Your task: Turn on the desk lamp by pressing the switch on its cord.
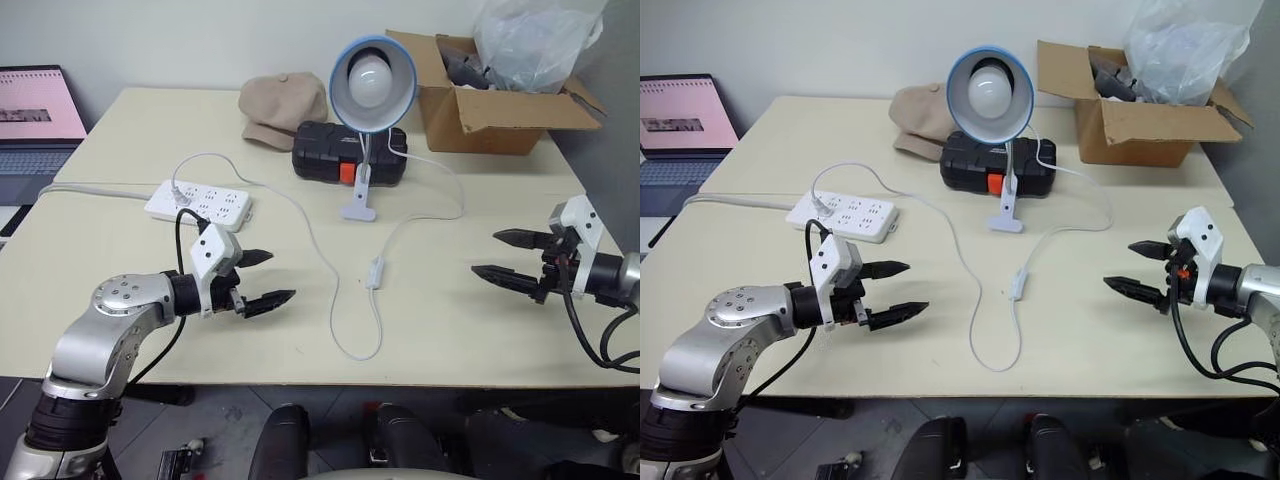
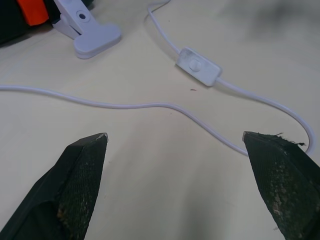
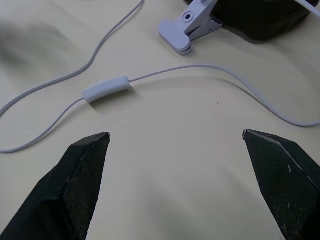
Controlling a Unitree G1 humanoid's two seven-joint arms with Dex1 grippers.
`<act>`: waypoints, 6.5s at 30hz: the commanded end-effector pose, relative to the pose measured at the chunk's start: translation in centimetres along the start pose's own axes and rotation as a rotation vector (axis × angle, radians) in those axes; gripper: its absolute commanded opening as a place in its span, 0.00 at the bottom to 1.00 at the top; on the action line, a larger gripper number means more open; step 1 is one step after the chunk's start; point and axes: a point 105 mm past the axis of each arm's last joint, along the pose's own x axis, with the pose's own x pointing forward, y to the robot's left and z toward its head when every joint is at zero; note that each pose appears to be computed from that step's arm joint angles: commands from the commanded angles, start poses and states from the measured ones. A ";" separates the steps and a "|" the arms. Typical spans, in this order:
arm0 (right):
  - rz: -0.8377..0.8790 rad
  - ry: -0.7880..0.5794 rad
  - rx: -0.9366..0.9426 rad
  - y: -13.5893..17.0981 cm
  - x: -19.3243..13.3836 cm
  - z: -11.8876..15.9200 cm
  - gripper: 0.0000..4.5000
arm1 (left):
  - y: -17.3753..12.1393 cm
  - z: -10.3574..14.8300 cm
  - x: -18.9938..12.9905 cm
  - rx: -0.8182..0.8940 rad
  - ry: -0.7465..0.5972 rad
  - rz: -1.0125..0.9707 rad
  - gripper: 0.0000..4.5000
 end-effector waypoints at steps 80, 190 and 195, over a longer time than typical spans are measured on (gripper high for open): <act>-0.033 0.299 0.772 4.7 16.3 2.2 0.46 | -3.0 -0.6 2.5 0.098 -0.026 -0.251 1.00; 0.350 -0.194 0.667 6.0 9.5 9.9 0.07 | -3.0 5.4 6.5 -0.014 -0.177 -0.448 0.99; 0.168 -0.105 0.653 4.0 10.9 7.4 0.07 | -2.6 4.1 4.6 0.264 -0.079 -0.357 0.99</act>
